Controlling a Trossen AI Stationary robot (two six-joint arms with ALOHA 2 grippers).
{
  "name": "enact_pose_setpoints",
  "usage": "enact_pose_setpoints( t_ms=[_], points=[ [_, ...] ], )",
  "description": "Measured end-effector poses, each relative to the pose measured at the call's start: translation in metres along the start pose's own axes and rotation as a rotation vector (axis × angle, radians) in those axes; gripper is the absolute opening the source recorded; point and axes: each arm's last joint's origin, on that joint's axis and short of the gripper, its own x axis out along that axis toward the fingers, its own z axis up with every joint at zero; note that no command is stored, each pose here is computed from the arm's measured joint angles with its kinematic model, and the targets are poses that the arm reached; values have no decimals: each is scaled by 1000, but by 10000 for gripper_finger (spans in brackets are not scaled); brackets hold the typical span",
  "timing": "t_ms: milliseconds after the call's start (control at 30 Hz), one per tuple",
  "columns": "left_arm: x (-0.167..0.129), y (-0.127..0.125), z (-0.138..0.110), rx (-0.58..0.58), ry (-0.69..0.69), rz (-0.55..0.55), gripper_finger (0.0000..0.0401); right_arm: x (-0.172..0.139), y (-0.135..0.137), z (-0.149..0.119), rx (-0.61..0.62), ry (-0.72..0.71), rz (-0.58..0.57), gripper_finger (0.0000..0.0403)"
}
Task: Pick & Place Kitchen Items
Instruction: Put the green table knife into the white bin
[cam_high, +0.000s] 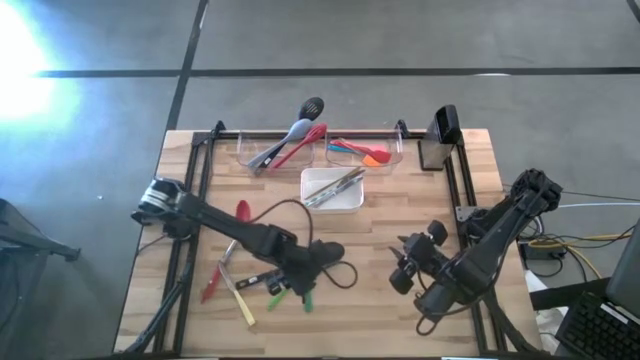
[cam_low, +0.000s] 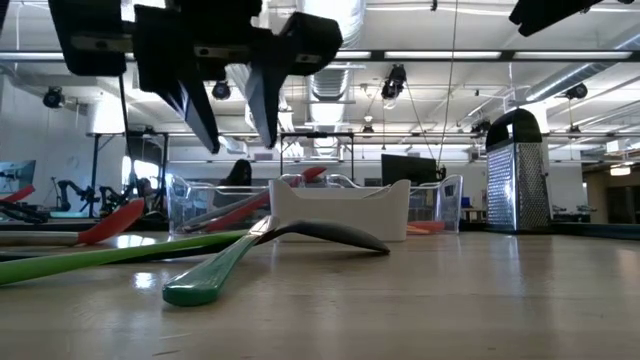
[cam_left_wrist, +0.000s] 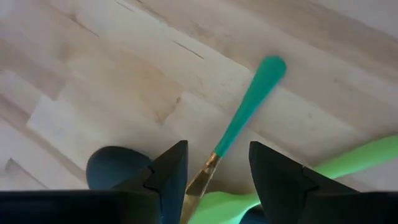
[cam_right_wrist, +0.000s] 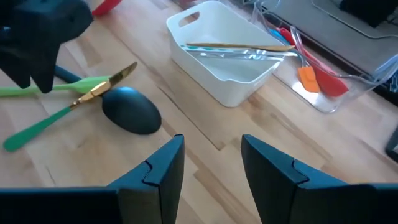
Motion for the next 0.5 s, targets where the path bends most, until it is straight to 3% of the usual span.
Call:
enact_pose_setpoints(
  t_ms=[267,500],
  points=[
    [22,5,0,88,133,-30,172,2,-1,-3,-6,4,-6,150],
    [24,5,0,127,151,-22,171,2,-1,-2,-17,0,-7,150]
  ],
)
